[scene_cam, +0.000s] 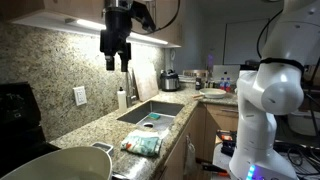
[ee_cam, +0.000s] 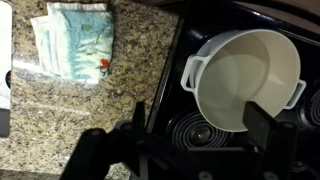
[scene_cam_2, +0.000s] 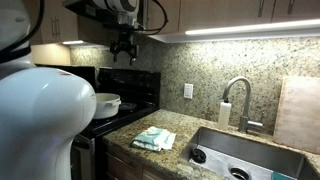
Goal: Push the faucet to the right
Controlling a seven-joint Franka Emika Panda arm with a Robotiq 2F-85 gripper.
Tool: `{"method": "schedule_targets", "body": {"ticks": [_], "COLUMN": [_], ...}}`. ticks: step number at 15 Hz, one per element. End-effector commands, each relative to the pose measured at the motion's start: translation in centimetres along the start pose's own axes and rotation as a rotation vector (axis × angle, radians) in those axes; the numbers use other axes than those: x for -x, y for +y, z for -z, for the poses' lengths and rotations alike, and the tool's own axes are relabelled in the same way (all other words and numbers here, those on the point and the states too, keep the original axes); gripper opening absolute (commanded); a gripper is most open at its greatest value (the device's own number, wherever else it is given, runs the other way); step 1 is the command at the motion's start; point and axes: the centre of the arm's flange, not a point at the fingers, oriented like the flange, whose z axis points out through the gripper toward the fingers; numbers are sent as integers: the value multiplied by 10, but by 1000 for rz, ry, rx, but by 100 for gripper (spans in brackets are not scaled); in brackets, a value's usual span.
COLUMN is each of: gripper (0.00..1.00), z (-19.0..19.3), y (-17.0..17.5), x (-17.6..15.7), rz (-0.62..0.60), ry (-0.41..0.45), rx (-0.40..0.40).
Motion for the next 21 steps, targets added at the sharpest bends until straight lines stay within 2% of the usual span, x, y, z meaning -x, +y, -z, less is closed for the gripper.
{"method": "schedule_targets", "body": {"ticks": [1,11,14,18,21], "gripper": [100,100,100,100,100], "z": [0,0,-10,-14,-12], "y": [0,0,31,83,124], "x": [0,0,-2,2,5], "rz": [0,0,-19,-109,-205], "ry": [0,0,45,103,140], "rx": [0,0,-14,-30,1]}}
